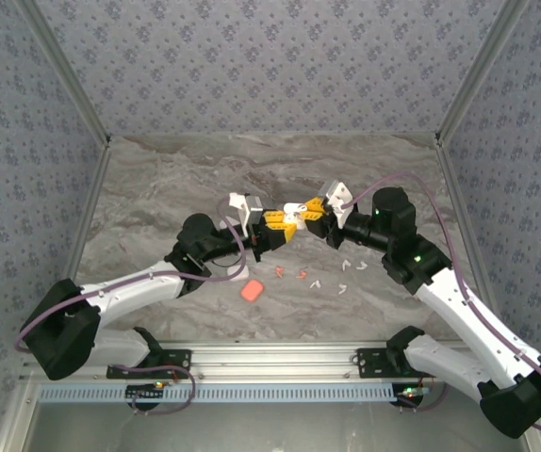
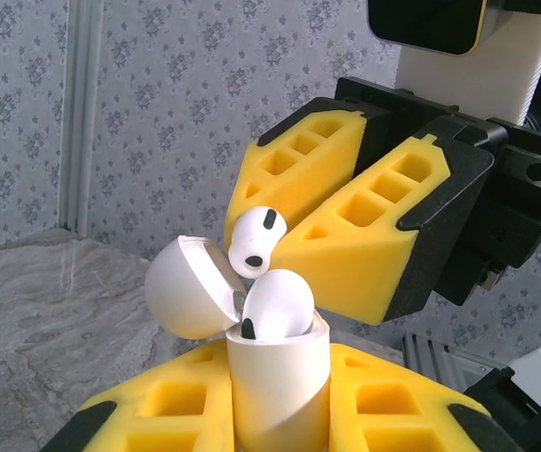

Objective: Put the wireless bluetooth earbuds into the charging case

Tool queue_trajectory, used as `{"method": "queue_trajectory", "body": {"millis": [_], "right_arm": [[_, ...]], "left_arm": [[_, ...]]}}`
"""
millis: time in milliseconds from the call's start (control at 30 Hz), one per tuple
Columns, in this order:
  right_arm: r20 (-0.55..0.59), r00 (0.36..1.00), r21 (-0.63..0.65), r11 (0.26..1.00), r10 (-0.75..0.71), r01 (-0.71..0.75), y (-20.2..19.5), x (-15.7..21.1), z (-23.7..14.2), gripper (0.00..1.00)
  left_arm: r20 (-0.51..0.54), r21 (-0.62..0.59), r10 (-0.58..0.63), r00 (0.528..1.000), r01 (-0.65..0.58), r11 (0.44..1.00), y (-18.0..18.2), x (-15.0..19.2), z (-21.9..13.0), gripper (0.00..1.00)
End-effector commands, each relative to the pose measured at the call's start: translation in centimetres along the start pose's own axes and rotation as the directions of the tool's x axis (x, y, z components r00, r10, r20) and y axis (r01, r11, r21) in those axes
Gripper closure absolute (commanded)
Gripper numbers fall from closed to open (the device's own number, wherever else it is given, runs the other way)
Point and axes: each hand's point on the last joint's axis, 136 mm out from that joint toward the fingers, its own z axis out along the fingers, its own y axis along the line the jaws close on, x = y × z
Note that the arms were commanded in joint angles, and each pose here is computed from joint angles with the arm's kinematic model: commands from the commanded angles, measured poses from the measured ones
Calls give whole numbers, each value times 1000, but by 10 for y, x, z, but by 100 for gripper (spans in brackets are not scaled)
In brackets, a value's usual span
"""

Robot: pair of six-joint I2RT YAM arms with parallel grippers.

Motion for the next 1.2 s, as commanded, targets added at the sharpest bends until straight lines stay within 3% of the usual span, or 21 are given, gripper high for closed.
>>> {"method": "queue_trajectory", "body": {"millis": [0, 1167], "right_arm": [[-50, 998, -46, 998, 38, -40, 9, 14, 0, 78], [-37, 997, -67, 995, 72, -74, 10, 12, -3, 67]], "left_arm": [[90, 19, 40, 995, -42, 999, -9, -26, -1, 100], [85, 13, 42, 996, -43, 999, -6, -23, 1, 100]]}}
